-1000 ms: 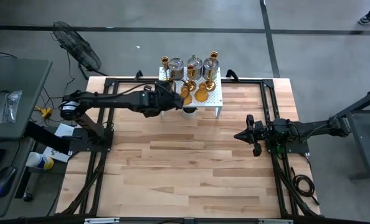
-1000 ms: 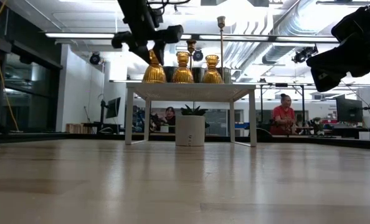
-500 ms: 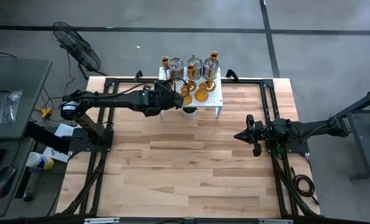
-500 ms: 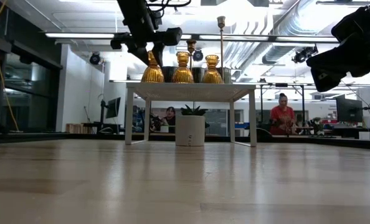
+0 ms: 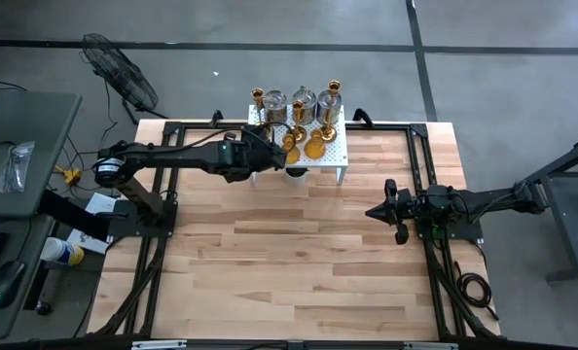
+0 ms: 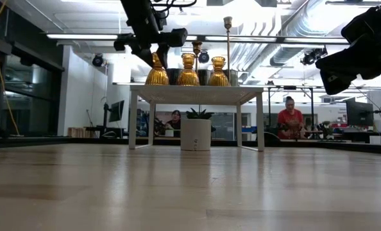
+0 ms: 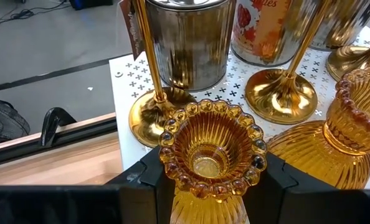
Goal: Pick & Place candle stick holders
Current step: Put the gold candle holder on the shelf
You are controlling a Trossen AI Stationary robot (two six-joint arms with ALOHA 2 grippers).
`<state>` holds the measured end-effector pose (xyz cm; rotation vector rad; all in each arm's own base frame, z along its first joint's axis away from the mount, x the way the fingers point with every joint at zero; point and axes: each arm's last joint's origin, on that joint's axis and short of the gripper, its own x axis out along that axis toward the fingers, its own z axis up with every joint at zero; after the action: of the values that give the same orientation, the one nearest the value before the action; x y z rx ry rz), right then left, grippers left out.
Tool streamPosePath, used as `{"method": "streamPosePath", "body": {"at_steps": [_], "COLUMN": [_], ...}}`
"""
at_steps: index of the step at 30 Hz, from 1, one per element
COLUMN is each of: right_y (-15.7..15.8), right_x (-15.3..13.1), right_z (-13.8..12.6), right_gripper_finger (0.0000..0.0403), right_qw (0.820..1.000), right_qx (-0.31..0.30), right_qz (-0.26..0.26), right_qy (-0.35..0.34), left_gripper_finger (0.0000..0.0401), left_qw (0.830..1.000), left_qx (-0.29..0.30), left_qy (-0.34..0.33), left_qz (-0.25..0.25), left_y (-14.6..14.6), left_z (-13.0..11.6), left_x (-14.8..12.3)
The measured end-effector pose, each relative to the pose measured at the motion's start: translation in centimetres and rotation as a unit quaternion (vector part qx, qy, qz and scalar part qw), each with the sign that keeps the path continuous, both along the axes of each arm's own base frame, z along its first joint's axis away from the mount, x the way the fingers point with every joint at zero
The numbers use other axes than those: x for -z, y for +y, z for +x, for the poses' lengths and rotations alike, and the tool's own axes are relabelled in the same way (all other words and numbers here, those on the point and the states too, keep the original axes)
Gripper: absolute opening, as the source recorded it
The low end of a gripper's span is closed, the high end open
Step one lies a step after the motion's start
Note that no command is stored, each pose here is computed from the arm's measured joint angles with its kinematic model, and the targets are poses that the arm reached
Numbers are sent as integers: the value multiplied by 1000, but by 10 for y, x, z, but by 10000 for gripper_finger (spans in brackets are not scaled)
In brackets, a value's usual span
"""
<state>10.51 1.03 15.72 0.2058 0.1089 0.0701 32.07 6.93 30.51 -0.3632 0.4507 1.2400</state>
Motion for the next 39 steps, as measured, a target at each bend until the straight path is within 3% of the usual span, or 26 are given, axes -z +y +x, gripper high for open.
{"method": "streamPosePath", "body": {"at_steps": [17, 31, 39], "right_y": [0, 0, 0], "right_x": [0, 0, 0], "right_z": [0, 0, 0], "right_gripper_finger": [3, 3, 3], "right_qw": [1000, 1000, 1000], "right_qx": [0, 0, 0], "right_qz": [0, 0, 0], "right_qy": [0, 0, 0], "left_gripper_finger": [142, 251, 283], "left_qw": [1000, 1000, 1000], "left_qx": [-4, -15, -13], "left_qy": [-8, -8, -6], "left_qz": [4, 23, 26], "left_y": [0, 1, 1], "left_z": [1, 0, -1], "left_x": [8, 7, 5]}}
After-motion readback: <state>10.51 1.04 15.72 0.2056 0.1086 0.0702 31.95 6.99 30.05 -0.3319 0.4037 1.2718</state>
